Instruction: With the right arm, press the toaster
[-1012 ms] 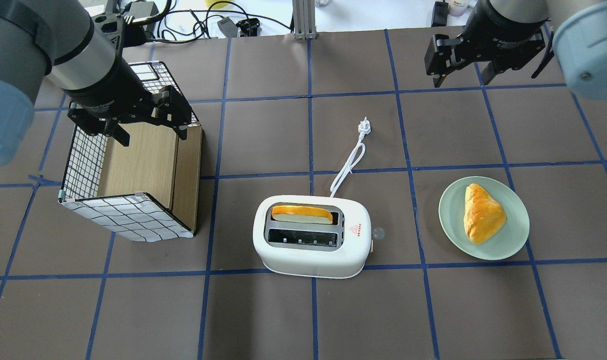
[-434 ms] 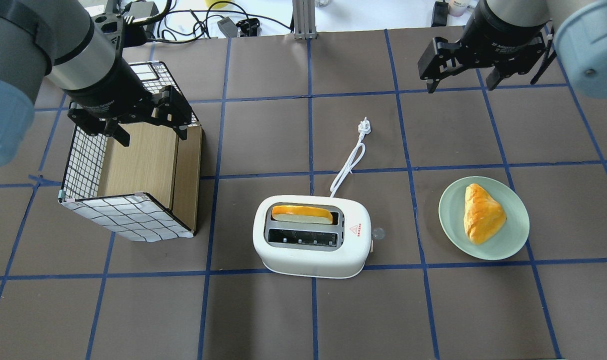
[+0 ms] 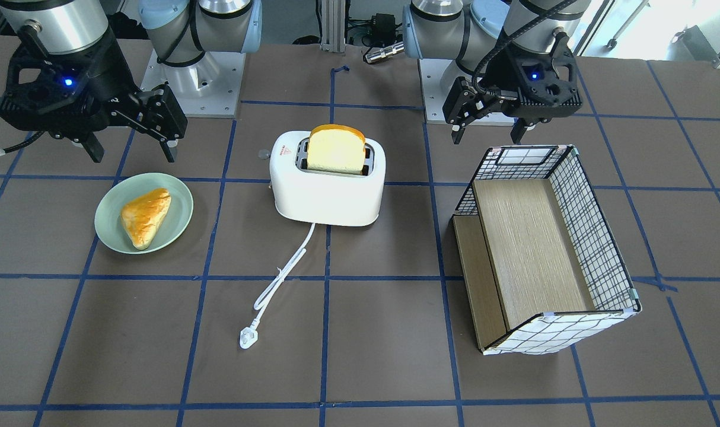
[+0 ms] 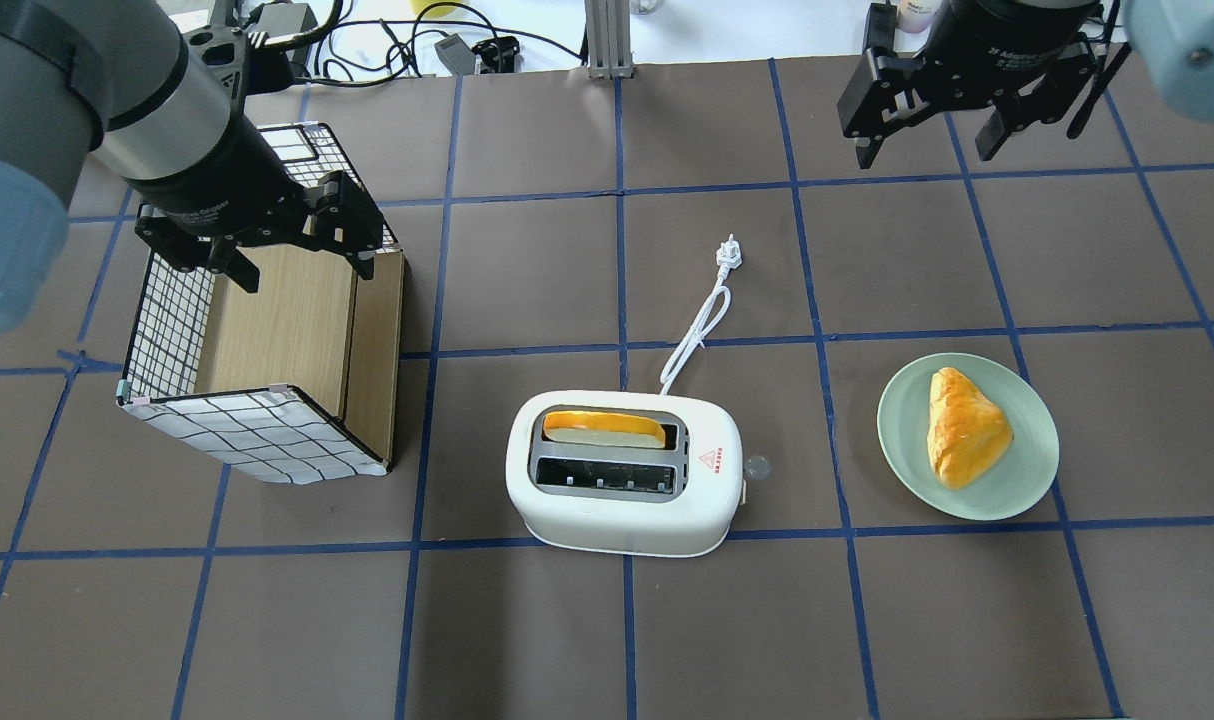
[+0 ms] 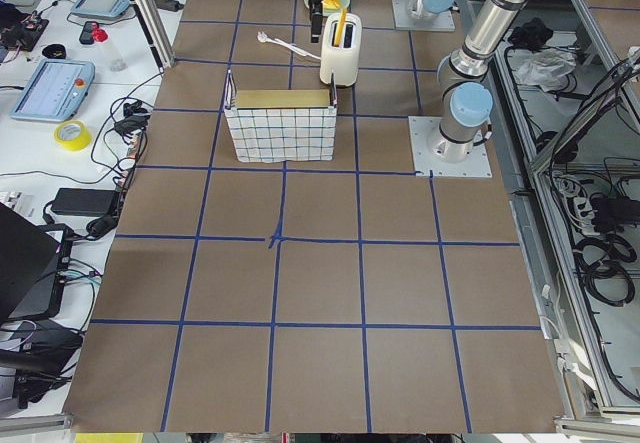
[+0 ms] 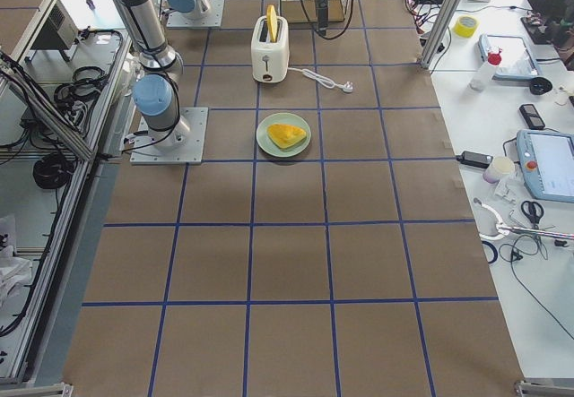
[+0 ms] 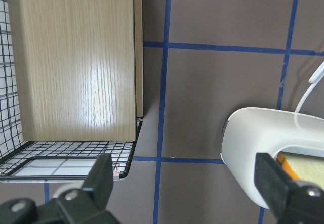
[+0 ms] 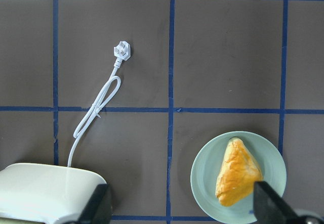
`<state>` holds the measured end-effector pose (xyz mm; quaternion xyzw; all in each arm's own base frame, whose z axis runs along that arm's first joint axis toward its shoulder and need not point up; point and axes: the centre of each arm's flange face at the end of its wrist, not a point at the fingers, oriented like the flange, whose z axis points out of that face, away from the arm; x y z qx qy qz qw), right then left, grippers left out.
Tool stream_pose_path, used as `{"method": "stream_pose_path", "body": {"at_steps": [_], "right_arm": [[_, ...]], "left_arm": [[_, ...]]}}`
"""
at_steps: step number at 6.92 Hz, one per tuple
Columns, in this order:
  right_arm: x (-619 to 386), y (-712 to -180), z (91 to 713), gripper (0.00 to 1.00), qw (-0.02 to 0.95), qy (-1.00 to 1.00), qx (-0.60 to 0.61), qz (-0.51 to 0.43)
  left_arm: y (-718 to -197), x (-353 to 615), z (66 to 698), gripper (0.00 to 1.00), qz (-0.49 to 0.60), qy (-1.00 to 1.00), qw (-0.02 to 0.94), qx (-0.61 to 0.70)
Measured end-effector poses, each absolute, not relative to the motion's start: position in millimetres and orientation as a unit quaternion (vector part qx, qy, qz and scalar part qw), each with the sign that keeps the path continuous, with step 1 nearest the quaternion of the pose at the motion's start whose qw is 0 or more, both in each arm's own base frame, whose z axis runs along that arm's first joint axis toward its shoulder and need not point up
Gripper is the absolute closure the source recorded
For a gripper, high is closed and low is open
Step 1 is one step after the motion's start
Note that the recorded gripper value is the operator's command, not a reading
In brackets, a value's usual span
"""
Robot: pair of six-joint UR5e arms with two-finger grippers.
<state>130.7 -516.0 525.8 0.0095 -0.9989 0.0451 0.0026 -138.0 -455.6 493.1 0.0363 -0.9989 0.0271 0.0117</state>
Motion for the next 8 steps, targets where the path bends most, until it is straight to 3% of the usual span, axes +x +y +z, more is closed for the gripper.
{"method": "stream_pose_path", "body": {"at_steps": [8], "right_arm": [[123.4, -517.5, 516.3, 0.00, -0.001, -0.998, -0.044, 0.040]], "left_arm": [[-453.7, -138.5, 493.3, 0.00, 0.026, -0.999, 0.012, 0.039]]}}
